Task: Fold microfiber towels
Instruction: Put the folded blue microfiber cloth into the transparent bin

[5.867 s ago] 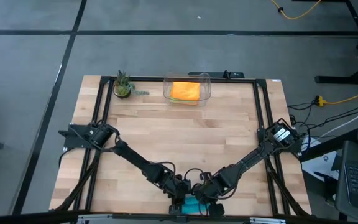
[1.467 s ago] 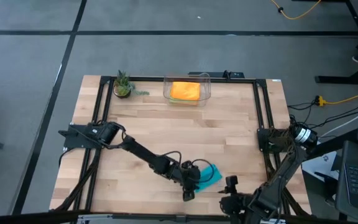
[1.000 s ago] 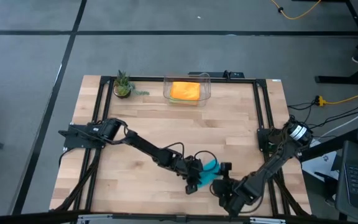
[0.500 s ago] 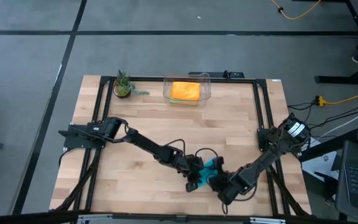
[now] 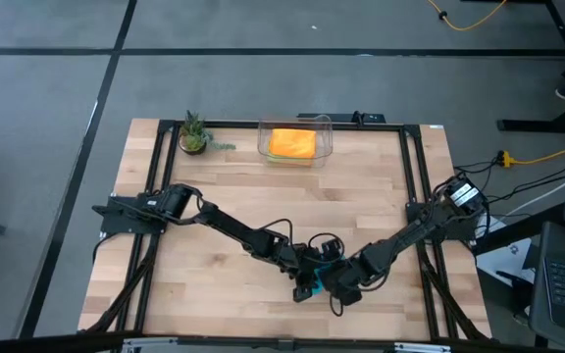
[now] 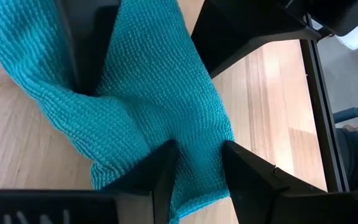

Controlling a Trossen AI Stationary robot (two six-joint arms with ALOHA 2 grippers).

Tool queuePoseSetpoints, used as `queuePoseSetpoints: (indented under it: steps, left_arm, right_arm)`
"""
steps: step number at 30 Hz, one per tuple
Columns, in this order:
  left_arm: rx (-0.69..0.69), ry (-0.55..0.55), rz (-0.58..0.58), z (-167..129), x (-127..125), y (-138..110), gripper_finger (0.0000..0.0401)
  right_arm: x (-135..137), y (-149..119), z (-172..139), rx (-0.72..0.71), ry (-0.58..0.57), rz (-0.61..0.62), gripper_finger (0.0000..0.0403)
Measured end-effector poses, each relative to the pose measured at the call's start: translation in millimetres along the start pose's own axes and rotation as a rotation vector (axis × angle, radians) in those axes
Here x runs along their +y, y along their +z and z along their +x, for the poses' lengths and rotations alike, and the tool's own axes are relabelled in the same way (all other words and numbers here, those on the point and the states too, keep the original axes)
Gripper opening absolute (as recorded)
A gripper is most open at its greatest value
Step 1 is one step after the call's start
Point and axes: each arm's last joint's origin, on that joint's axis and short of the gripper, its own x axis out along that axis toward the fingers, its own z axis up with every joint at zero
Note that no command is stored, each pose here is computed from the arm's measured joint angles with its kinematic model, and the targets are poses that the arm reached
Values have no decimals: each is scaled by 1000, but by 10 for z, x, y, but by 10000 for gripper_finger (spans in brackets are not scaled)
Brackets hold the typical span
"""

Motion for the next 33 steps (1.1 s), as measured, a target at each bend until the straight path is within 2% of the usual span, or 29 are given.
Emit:
queuePoseSetpoints:
  steps: [13,18,21,25,29,33]
  left_arm:
    - [-8,22,-15,-3,27,12,131]
    - [-3,1,-35,-121,-4,90,131]
    - [-30,-18,12,-277,-82,198,131]
    - [3,5,36,-593,-184,301,131]
    - [67,88,60,-958,-299,306,131]
    - [98,148,77,-1342,-458,285,131]
  right_arm:
    - [46,-18,-5,17,33,139,153]
    - [40,-24,-3,21,22,139,77]
    - [37,-27,-2,22,13,141,28]
    - [36,-29,-2,17,-16,177,25]
    - [34,-30,-1,14,-27,192,25]
    - [-5,-47,9,18,-97,223,25]
